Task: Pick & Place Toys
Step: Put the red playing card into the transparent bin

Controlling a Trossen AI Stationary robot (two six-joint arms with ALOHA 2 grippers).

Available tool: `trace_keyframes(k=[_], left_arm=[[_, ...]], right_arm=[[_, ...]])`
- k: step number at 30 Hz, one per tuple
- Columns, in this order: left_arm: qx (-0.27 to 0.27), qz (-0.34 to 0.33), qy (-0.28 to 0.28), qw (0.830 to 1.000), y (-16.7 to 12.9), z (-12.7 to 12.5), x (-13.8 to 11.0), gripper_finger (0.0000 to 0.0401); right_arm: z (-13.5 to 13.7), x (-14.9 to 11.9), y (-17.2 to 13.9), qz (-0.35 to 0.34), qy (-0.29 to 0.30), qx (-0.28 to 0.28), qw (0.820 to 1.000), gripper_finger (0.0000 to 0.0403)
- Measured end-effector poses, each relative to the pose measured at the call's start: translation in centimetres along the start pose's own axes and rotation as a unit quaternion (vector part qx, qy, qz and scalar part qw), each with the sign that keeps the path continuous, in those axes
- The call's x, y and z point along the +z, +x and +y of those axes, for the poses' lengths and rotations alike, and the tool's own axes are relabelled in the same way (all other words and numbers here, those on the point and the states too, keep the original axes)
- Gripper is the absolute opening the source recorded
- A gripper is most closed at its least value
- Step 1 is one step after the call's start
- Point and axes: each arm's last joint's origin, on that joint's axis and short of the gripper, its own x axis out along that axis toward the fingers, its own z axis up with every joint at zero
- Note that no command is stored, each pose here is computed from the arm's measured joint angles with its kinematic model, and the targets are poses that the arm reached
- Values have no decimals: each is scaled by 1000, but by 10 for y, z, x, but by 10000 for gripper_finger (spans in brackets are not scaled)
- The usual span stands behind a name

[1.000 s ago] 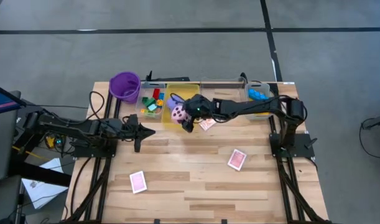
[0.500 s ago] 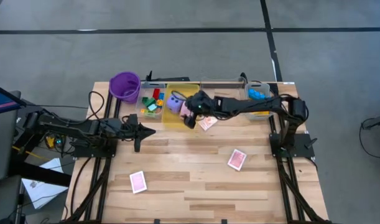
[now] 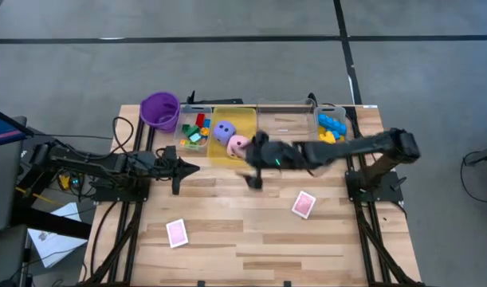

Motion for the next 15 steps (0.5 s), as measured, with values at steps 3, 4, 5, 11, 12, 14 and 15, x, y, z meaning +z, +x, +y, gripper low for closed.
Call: trace_keyframes(k=[3,4,5,11,12,14,15], left_arm=[[0,0,0,1000,0,0,0,0],[0,0,0,1000,0,0,0,0],[0,0,0,1000,0,0,0,0],[0,0,0,1000,0,0,0,0],[0,0,0,1000,0,0,0,0],[0,0,0,1000,0,0,0,0],[0,0,0,1000,0,0,0,0]], right_arm=[[26,10,-34,-24,9,32,999,400],[34,13,-46,-29,14,46,998,400],[42,14,-58,-33,18,61,997,400],[103,12,-123,-43,43,183,981,400],[113,9,-133,-43,38,203,978,400],[132,4,-150,-45,22,235,971,400],[141,1,-157,-44,18,248,968,400]])
